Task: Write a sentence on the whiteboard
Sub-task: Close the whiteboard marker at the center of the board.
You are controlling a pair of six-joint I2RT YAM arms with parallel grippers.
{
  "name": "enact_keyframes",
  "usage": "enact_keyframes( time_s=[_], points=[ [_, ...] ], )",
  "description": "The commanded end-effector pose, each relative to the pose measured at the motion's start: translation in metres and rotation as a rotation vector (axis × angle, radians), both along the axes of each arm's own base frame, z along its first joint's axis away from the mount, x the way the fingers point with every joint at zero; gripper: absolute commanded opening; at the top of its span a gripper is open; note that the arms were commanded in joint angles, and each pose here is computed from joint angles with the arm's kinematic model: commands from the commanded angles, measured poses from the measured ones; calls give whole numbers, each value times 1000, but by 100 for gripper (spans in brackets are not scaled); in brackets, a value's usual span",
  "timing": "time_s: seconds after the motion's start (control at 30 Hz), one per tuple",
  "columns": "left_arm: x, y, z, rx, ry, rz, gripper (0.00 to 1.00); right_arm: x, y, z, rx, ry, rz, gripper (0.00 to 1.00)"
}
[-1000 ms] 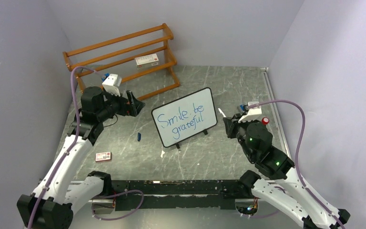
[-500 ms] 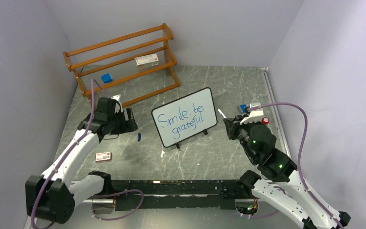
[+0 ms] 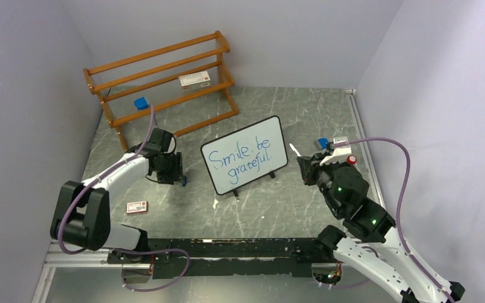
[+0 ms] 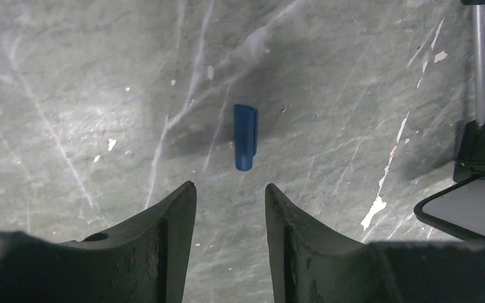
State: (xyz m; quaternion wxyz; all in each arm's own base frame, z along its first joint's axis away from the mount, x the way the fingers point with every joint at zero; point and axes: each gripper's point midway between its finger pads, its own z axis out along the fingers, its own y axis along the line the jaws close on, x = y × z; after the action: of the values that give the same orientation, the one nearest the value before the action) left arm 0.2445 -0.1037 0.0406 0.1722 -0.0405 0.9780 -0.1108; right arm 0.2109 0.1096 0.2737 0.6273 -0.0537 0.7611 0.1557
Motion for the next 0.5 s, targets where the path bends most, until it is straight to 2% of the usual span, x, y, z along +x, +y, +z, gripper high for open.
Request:
enact_keyframes(
  time_s=[0.0, 0.47],
  points=[
    [24, -15, 5, 2, -52, -46, 47, 1, -2, 3, -4, -8, -7, 0],
    [33, -22, -25, 82, 21, -99, 30, 3, -2, 0, -17, 0, -15, 0]
  ],
)
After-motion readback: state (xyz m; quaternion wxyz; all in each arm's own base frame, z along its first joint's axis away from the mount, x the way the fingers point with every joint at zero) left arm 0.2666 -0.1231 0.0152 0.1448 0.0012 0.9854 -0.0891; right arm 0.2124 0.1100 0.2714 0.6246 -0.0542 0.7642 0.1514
